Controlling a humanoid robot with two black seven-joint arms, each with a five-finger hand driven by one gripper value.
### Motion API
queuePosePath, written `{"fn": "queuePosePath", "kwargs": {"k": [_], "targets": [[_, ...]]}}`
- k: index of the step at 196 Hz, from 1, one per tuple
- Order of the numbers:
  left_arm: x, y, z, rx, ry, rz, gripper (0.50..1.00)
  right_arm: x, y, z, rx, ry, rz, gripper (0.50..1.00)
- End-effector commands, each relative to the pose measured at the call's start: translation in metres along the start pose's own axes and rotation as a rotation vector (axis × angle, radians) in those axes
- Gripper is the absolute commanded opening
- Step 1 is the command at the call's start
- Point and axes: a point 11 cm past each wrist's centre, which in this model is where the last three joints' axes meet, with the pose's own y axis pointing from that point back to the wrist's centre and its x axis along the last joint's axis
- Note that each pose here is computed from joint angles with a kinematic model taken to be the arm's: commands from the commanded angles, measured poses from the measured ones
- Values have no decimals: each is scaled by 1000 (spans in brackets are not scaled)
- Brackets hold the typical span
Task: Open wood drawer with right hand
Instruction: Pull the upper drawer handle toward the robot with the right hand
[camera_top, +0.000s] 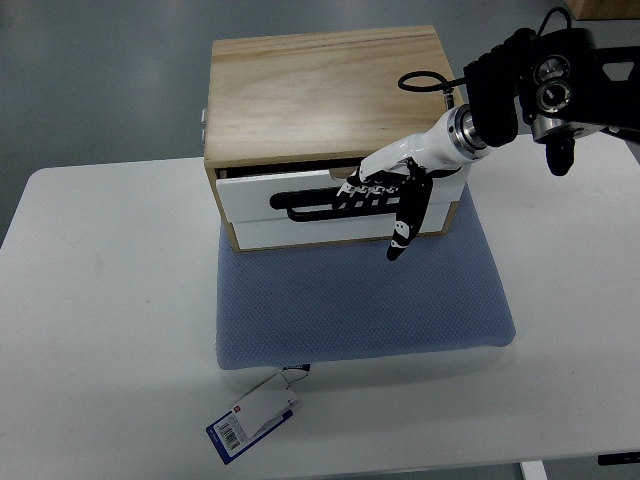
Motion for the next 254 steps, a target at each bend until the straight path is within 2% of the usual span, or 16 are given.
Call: {"fn": "queuePosePath", "kwargs": {"k": [1, 131, 254], "targets": [[0, 0, 0, 1, 0, -1, 1000, -7, 4, 0, 4, 17, -36, 926], [0, 0, 0, 1, 0, -1, 1000, -12, 28, -4, 35, 30, -51, 926], [0, 0, 1, -1, 0, 0, 1000, -21, 30, -9, 49, 47, -70, 926]]}}
